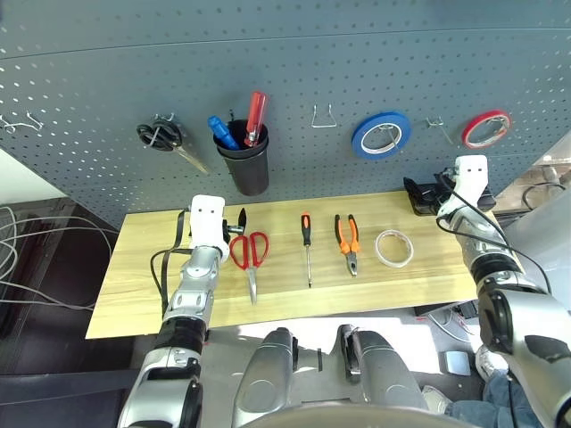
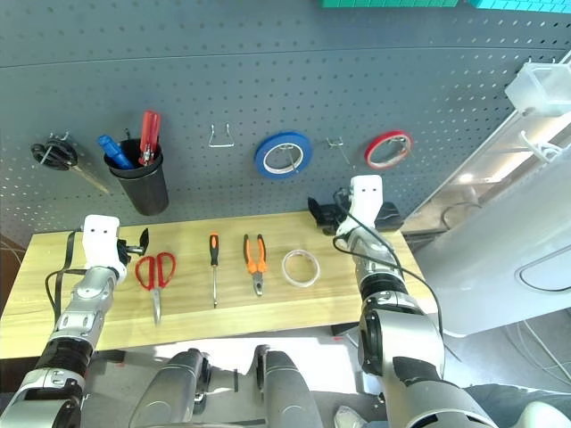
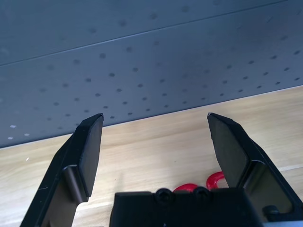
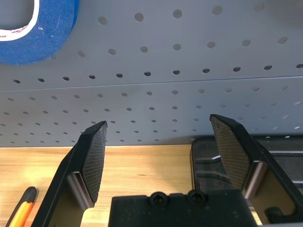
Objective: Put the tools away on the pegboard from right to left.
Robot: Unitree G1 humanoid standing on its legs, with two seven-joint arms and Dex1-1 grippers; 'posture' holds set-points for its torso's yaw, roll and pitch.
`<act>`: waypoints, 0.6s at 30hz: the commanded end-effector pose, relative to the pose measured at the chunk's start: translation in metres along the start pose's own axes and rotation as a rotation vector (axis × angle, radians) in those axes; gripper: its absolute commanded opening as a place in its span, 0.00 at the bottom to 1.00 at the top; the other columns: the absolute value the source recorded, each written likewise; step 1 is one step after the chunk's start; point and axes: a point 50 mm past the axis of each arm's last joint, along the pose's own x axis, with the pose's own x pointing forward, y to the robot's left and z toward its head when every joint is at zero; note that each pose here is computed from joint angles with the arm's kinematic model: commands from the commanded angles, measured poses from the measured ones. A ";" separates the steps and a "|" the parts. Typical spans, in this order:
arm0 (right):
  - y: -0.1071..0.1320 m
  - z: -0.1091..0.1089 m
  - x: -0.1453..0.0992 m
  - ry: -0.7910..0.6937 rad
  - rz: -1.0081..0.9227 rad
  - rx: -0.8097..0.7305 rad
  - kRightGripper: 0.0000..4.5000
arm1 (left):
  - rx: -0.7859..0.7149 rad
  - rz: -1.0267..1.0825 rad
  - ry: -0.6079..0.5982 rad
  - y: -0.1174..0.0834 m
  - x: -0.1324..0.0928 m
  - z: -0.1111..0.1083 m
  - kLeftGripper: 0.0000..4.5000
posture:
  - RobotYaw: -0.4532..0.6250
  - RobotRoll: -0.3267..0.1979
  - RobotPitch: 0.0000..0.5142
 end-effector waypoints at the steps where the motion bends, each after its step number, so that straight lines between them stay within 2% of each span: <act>1: -0.001 -0.004 -0.002 0.030 0.019 -0.009 0.99 | 0.024 0.003 0.048 0.005 -0.005 -0.011 1.00 | 0.44 0.62 0.36; 4: -0.001 -0.009 -0.003 0.072 0.057 0.032 0.99 | 0.016 -0.050 0.082 0.003 -0.005 -0.014 1.00 | 0.44 0.62 0.37; 7: 0.000 -0.017 -0.005 0.166 0.091 0.134 0.99 | 0.009 -0.162 0.076 -0.005 -0.004 -0.004 1.00 | 0.44 0.62 0.37; 10: 0.009 -0.032 -0.009 0.357 0.168 0.215 0.99 | 0.031 -0.408 0.084 -0.029 -0.004 0.011 1.00 | 0.45 0.62 0.37; 14: 0.013 -0.046 -0.016 0.577 0.145 0.176 0.99 | 0.092 -0.654 0.083 -0.056 -0.006 0.033 1.00 | 0.46 0.62 0.36; 18: 0.019 -0.052 -0.020 0.712 0.114 0.145 0.99 | 0.219 -0.838 0.039 -0.081 -0.009 0.051 1.00 | 0.46 0.62 0.36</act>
